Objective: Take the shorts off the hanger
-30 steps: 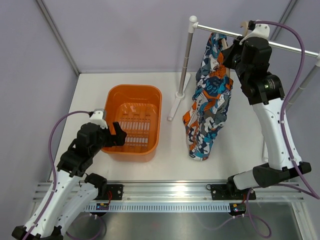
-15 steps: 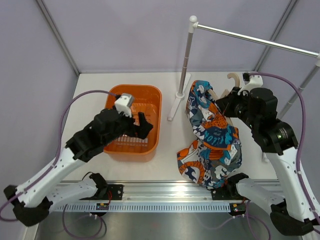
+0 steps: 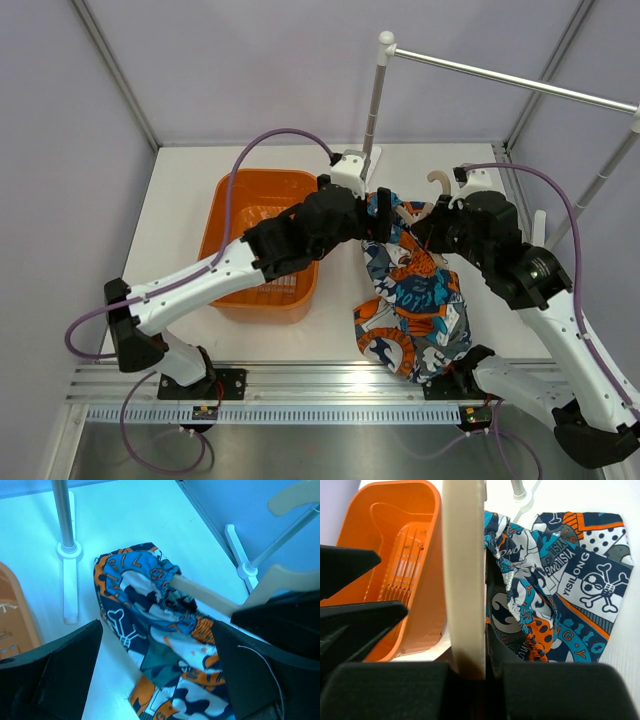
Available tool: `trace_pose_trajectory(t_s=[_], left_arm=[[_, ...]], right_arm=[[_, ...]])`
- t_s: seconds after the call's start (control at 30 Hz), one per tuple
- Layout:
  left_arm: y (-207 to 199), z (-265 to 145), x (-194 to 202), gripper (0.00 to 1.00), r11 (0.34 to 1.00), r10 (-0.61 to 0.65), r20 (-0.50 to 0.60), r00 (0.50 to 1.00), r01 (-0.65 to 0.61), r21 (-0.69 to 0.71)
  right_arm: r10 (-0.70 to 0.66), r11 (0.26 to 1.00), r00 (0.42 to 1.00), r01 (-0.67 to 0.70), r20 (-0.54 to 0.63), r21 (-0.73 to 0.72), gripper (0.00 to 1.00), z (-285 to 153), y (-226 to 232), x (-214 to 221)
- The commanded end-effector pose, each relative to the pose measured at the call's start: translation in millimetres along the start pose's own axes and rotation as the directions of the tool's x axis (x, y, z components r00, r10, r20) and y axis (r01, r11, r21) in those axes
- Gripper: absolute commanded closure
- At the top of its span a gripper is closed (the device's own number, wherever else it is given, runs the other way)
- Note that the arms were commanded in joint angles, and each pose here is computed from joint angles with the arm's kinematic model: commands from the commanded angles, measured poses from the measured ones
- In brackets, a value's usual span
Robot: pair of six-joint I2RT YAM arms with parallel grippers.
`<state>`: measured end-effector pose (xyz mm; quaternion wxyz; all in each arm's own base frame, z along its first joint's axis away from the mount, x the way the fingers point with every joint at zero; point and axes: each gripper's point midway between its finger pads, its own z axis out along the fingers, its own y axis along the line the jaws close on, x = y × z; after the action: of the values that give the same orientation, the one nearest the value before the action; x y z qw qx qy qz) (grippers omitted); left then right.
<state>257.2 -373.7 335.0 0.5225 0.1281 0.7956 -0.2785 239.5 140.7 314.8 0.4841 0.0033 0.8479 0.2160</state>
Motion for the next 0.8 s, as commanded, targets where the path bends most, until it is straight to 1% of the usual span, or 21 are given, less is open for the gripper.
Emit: trace_pose_trajectory(t_s=[0.0,0.13,0.3,0.47,0.6,0.7,0.73,0.77], left_arm=[[-9.9,19.3,-32.3,0.05,0.997,-0.056,0.113,0.992,0.061,-0.041],[-11.9,31.9,-24.4,0.06,0.998,-0.038,0.095,0.995,0.044,-0.055],[-7.6,44.4,-14.4,0.11,0.995,-0.016,0.067,0.998,0.023,-0.099],[-4.9,60.7,-2.9,0.12,0.992,-0.003,0.052,0.999,0.009,-0.127],[-0.3,73.4,11.4,0.16,0.989,-0.004,0.011,1.000,0.005,-0.146],[2.2,79.0,16.6,0.18,0.989,-0.013,0.005,1.000,0.014,-0.147],[2.6,80.0,17.9,0.20,0.989,-0.015,0.001,1.000,0.015,-0.148],[3.9,81.9,18.8,0.23,0.989,-0.016,-0.003,1.000,0.015,-0.148]], right_arm=[[0.016,1.000,0.996,-0.018,0.091,0.016,1.00,-0.7,3.9,-23.6],[0.004,1.000,0.995,-0.006,0.098,0.022,1.00,-0.7,5.0,-29.4],[0.007,1.000,0.995,-0.007,0.099,0.005,1.00,-0.6,9.8,-32.6],[0.002,1.000,0.996,-0.001,0.087,-0.008,1.00,-0.1,14.5,-31.5],[0.003,1.000,0.995,-0.003,0.095,0.002,1.00,-2.2,11.9,-32.5],[0.000,1.000,0.995,0.000,0.098,0.001,1.00,-4.2,12.0,-33.5],[-0.001,1.000,0.995,0.001,0.101,-0.003,1.00,-6.0,13.0,-34.9],[-0.001,1.000,0.995,0.001,0.098,-0.002,1.00,-5.7,13.0,-34.8]])
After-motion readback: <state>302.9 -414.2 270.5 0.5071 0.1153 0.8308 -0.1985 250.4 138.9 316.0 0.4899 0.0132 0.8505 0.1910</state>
